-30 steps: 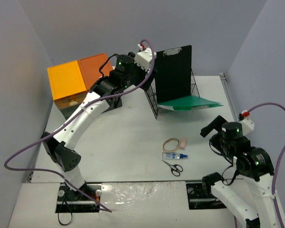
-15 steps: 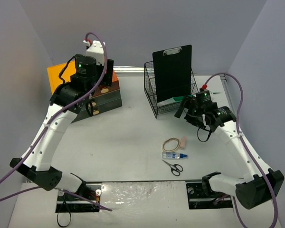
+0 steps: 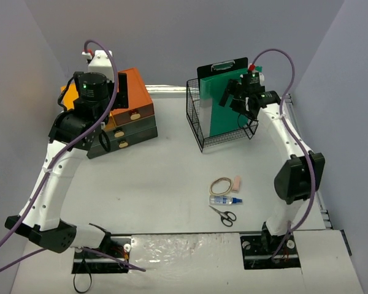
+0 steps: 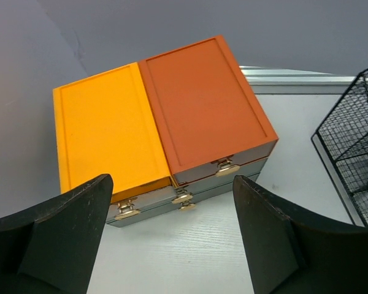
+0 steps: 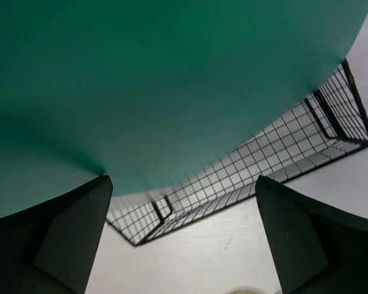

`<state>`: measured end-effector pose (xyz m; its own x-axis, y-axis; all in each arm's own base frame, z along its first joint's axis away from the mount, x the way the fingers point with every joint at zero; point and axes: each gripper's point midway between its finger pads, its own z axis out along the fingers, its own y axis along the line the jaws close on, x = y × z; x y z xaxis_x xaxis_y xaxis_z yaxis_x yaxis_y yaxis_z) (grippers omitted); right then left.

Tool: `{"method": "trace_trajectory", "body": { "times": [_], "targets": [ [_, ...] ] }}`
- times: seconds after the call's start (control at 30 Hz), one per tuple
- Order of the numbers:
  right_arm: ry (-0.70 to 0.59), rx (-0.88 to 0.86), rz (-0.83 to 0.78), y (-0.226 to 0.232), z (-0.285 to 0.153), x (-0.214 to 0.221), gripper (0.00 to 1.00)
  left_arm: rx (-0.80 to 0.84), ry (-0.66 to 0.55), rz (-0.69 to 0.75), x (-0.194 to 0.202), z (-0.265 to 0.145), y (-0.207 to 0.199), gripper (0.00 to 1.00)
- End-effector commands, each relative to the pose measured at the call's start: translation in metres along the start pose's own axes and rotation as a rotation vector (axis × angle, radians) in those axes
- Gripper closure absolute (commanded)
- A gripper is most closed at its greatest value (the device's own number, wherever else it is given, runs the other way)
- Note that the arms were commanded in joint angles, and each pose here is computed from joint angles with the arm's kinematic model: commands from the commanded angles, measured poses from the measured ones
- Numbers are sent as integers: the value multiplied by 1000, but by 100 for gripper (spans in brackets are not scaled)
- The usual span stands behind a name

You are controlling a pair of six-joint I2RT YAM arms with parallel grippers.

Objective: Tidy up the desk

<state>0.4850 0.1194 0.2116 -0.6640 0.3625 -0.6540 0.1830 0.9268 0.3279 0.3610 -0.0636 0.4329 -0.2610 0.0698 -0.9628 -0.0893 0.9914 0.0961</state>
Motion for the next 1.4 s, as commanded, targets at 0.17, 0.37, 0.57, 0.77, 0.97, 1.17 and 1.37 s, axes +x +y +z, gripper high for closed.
{"method": "trace_trajectory", "body": {
  "times": [0.17,0.37,0.57,0.77,0.97,1.17,1.37],
  "targets": [
    [-17,-128,-27,32,1,-16,0,-157,3,-168,15,26,62,24],
    [-98,-175,-24,37,-54,-29,0,-210,7,-237,33,58,79,24],
    [-85,-295,-24,56,-97,-13,0,-316,28,-302,49,79,101,25],
    [59,-517,-155,114,-103,43,0,-459,43,-324,65,86,129,25],
    [62,-631,-253,172,-107,72,0,-679,79,-300,84,72,161,25],
    [48,-655,-260,184,-95,67,0,-786,84,-272,92,61,177,25],
    [71,-683,-274,194,-78,73,0,-854,121,-332,113,61,194,25]
  ]
}}
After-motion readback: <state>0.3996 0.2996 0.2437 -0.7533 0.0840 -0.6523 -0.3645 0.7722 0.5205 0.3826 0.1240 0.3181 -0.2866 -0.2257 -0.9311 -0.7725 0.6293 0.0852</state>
